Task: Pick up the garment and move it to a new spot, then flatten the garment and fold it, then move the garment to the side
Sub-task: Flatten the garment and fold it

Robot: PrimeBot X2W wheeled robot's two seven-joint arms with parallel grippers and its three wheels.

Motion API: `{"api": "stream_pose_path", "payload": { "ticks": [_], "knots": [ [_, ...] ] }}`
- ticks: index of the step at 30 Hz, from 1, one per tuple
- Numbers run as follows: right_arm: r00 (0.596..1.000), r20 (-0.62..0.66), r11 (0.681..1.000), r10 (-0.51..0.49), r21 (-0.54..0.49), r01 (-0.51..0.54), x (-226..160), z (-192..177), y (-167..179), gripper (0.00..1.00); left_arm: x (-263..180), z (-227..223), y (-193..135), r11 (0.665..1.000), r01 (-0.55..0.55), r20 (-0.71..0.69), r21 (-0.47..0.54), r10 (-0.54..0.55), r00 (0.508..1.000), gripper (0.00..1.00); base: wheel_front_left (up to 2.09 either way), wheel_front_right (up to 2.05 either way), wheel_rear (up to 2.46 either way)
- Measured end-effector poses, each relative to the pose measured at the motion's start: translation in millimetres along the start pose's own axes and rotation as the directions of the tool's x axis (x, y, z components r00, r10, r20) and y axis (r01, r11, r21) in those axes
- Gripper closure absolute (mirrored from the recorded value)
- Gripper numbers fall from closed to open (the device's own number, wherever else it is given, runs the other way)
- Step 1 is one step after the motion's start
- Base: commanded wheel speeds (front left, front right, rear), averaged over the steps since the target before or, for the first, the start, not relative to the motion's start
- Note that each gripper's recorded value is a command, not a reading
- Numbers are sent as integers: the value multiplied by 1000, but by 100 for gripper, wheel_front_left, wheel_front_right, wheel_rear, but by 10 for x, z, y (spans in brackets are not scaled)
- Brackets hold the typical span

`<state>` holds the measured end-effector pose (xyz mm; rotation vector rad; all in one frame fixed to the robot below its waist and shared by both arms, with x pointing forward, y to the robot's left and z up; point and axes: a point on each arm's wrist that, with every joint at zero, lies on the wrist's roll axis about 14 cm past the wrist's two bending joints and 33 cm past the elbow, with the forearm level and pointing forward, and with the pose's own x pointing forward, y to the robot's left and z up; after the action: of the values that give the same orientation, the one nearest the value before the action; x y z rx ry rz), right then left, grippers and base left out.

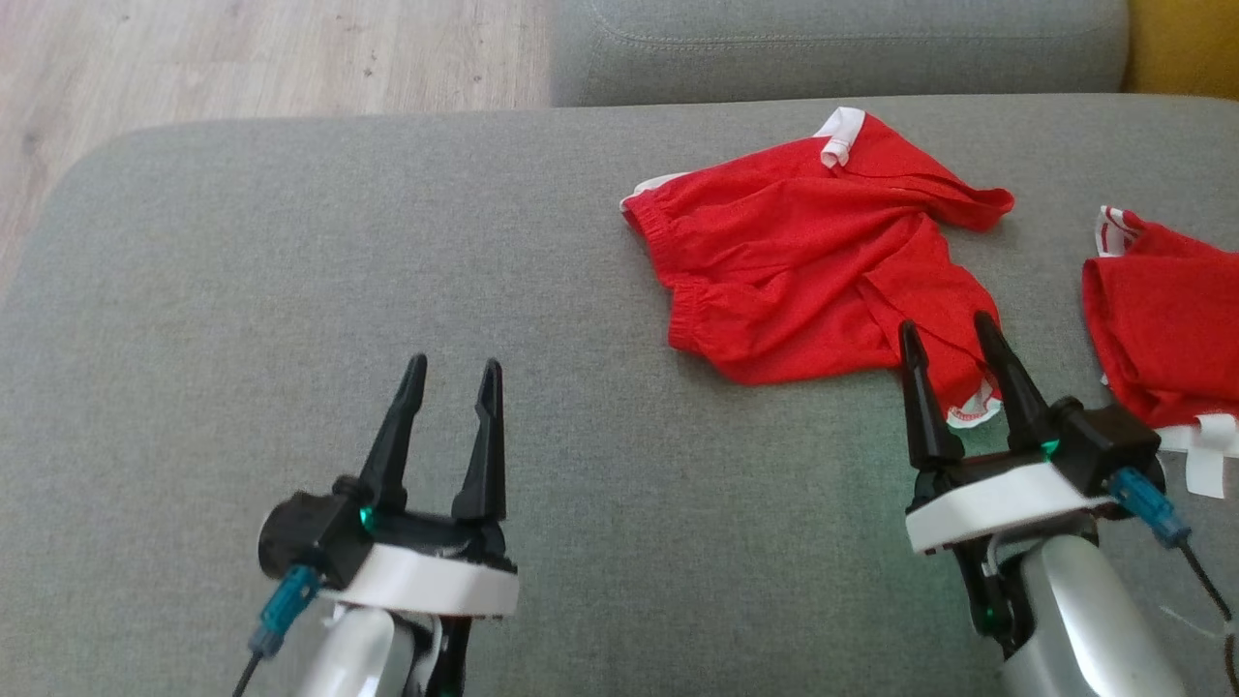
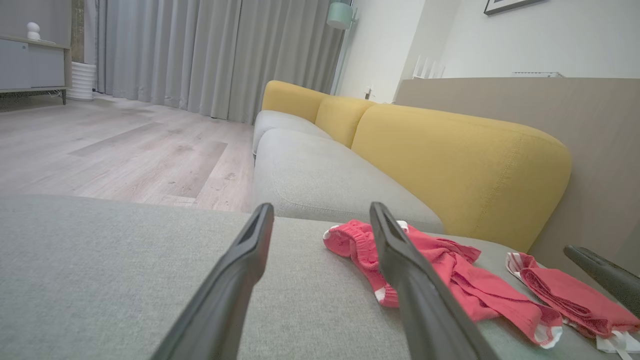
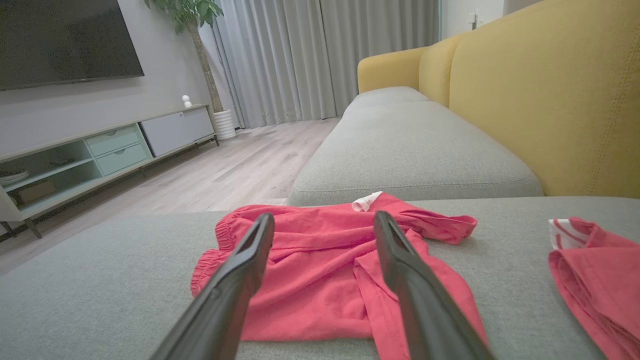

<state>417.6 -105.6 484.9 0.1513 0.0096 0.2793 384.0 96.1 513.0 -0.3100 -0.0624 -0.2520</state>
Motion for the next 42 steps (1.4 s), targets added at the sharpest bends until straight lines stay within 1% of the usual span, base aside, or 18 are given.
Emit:
{"api": "stream_pose_path", "payload": {
  "ticks": [4, 11, 16, 20, 25, 32, 37, 38, 39, 42],
  "knots": [
    [1000, 0, 1000, 2, -6, -2, -17, -7, 14, 0, -51, -45, 18, 1000, -7, -13, -4, 7, 1000, 0, 0, 0, 0],
    [998, -13, 998, 57, -23, -57, 73, -61, 178, 0, -90, -64, 105, 999, -35, -20, -2, 35, 999, 0, 0, 0, 0],
    [986, -46, 986, 161, -38, -162, 246, -170, 486, 0, -132, -113, 169, 998, -57, -37, -1, 57, 998, 0, 0, 0, 0],
    [964, -111, 968, 240, -49, -246, 387, -339, 712, 0, -139, -100, 263, 996, -85, -35, 6, 85, 996, 0, 0, 0, 0],
    [931, -223, 949, 288, -63, -309, 512, -640, 835, 0, -165, -110, 347, 994, -112, -42, 6, 112, 993, 0, 0, 0, 0],
    [879, -358, 926, 315, -89, -368, 668, -986, 918, 0, -245, -160, 451, 988, -156, -61, 3, 156, 986, 0, 0, 0, 0],
    [843, -442, 916, 307, -102, -387, 680, -1220, 897, 0, -259, -174, 484, 986, -169, -67, 3, 169, 983, 0, 0, 0, 0],
    [837, -456, 916, 304, -103, -388, 678, -1257, 888, 20, -255, -170, 490, 985, -171, -66, 5, 170, 983, 0, 0, 0, 0],
    [833, -463, 914, 303, -105, -391, 681, -1279, 886, 100, -250, -163, 496, 985, -171, -64, 6, 171, 983, 0, 0, 0, 0],
    [840, -443, 911, 313, -109, -397, 731, -1241, 911, 100, -250, -162, 504, 985, -173, -65, 8, 173, 983, 0, 0, 0, 0]
  ]
}}
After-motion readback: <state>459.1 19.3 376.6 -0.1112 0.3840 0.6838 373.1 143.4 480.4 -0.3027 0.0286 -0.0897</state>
